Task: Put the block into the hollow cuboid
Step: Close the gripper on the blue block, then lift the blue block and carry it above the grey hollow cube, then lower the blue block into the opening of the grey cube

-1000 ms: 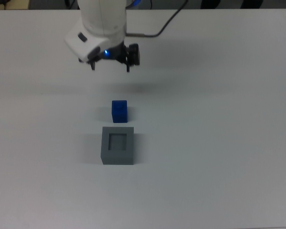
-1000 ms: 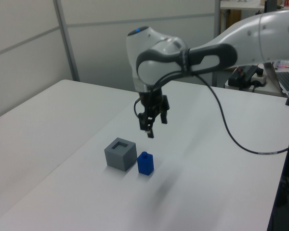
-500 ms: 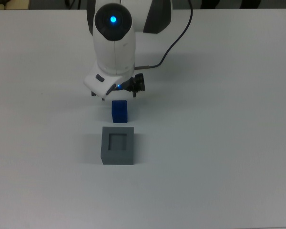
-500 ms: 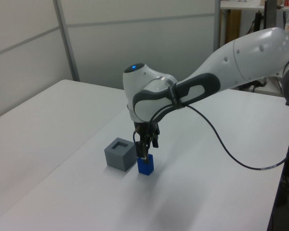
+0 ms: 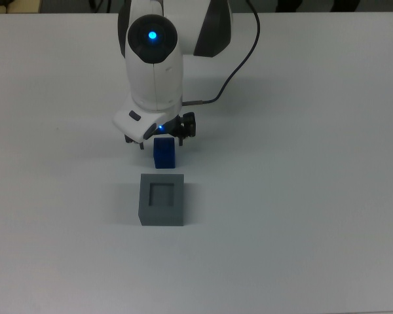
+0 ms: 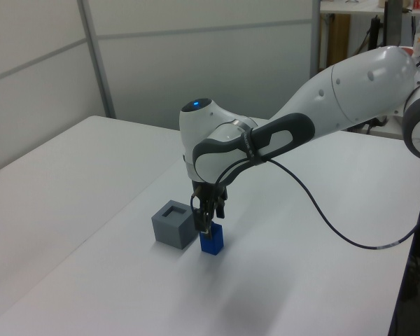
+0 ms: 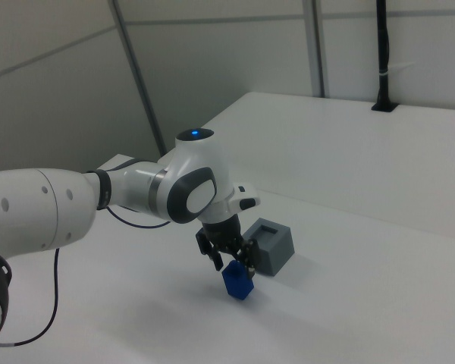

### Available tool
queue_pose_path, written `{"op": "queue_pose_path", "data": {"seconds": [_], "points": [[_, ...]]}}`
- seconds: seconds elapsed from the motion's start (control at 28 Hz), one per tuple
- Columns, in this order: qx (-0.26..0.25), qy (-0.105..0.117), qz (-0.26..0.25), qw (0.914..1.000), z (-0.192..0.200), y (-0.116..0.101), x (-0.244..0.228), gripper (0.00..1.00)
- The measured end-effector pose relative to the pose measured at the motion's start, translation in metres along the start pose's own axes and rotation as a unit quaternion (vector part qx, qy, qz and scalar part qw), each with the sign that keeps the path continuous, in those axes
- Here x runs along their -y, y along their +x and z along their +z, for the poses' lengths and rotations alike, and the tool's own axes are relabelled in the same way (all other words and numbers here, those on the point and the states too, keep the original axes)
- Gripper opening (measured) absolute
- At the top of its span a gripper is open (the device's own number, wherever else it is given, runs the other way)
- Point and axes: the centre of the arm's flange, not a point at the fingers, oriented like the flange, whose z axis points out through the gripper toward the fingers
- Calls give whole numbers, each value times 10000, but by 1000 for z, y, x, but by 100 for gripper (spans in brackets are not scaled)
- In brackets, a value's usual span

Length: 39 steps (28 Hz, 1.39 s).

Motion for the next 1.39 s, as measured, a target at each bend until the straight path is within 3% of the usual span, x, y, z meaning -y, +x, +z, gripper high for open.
{"op": "queue_pose_path", "data": {"seconds": [0.25,0.39,0.43,0.57,0.86,1.11,1.39], "points": [[-6,13,3,10000,6,2,1,59],[-6,13,-7,10000,6,2,2,56],[-14,15,-8,10000,5,2,3,51],[-56,36,16,10000,-4,3,2,51],[111,222,144,9996,-82,1,-4,51],[-216,233,637,9975,-124,9,-15,51],[-732,208,856,9934,-140,32,-33,51]]}}
